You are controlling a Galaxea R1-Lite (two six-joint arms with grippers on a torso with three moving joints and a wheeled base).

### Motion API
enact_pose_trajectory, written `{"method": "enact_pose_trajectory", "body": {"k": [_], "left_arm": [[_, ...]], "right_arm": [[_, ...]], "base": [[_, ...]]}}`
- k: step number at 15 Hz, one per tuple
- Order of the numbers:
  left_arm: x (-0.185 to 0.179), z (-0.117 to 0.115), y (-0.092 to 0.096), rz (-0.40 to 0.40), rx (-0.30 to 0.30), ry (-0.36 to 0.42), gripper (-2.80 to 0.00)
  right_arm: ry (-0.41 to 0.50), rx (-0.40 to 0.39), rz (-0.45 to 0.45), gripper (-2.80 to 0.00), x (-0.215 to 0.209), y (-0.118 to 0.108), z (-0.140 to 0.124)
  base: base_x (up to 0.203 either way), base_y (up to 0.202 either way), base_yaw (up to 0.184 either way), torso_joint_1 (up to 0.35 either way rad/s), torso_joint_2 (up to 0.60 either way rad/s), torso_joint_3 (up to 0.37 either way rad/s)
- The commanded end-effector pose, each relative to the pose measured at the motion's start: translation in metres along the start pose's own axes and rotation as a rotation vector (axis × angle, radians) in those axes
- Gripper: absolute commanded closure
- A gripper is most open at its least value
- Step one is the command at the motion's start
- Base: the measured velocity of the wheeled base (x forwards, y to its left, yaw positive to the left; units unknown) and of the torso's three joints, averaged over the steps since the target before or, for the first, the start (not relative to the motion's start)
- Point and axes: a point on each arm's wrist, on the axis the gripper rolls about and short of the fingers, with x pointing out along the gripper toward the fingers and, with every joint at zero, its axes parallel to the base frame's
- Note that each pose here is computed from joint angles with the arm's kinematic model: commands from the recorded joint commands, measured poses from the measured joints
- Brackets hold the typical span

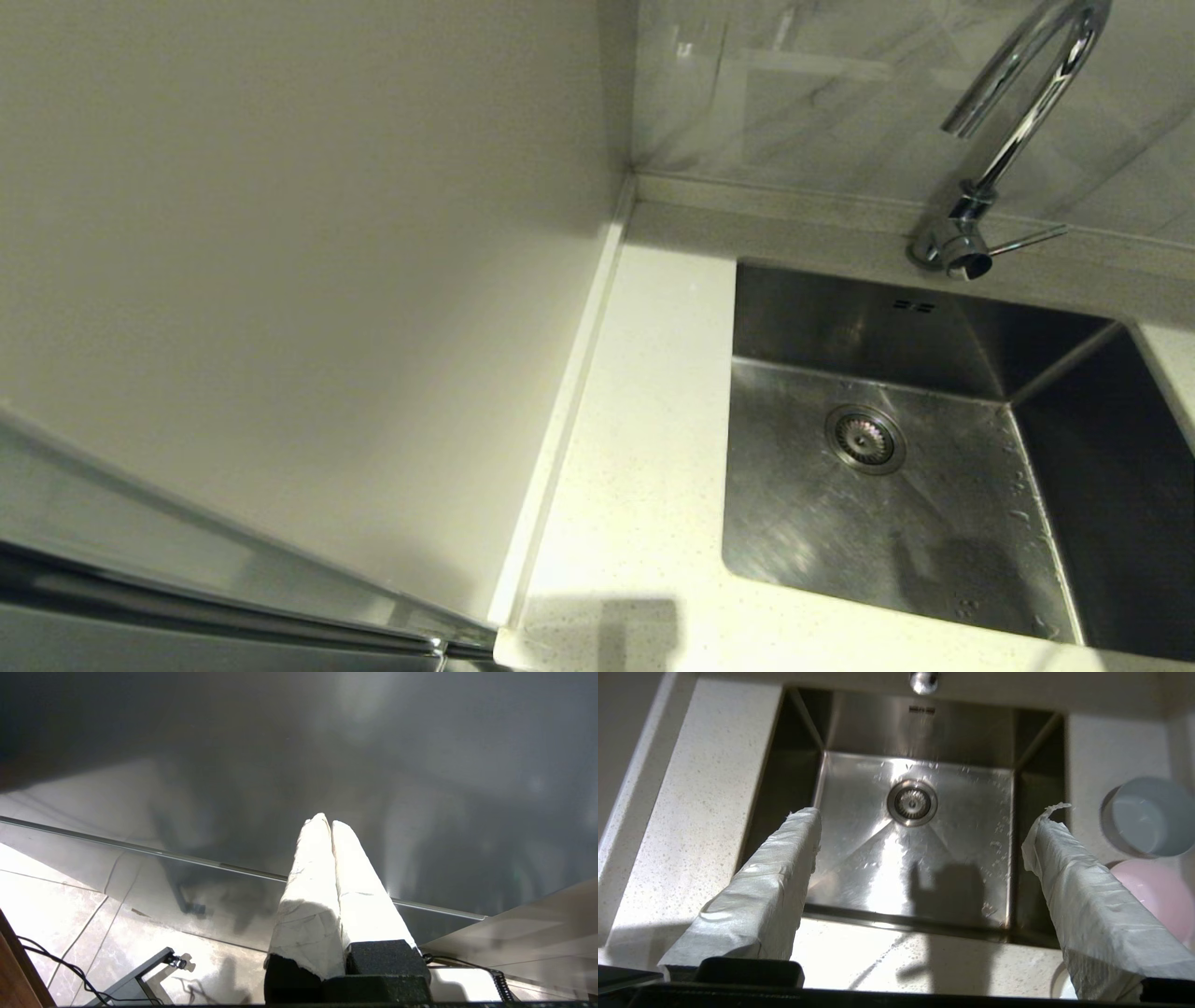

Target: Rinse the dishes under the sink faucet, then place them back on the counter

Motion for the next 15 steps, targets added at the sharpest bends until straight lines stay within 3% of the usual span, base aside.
{"method": "enact_pose_trajectory", "body": {"k": [1, 6, 8, 12, 15], "left_arm": [[0.0, 0.0, 0.0, 0.0, -0.001, -0.005, 0.0], [0.0, 0.0, 0.0, -0.001, -0.001, -0.004, 0.0], [0.0, 0.0, 0.0, -0.001, -0.001, -0.003, 0.0], [0.0, 0.0, 0.0, -0.001, 0.0, -0.003, 0.0], [0.0, 0.0, 0.0, 0.001, 0.0, -0.003, 0.0]], "right_arm": [[-0.098, -0.028, 0.006, -2.8, -0.034, 0.008, -0.01], [-0.189, -0.053, 0.044, -2.8, -0.069, 0.014, -0.033], [-0.153, -0.051, 0.105, -2.8, -0.074, 0.015, -0.043], [-0.19, -0.074, 0.162, -2.8, -0.09, 0.019, -0.054], [-0.121, -0.105, 0.281, -2.8, -0.092, 0.012, -0.058]], "base": [[0.0, 0.0, 0.0, 0.0, 0.0, 0.0], [0.0, 0.0, 0.0, 0.0, 0.0, 0.0], [0.0, 0.0, 0.0, 0.0, 0.0, 0.0], [0.0, 0.0, 0.0, 0.0, 0.0, 0.0], [0.0, 0.0, 0.0, 0.0, 0.0, 0.0]]}}
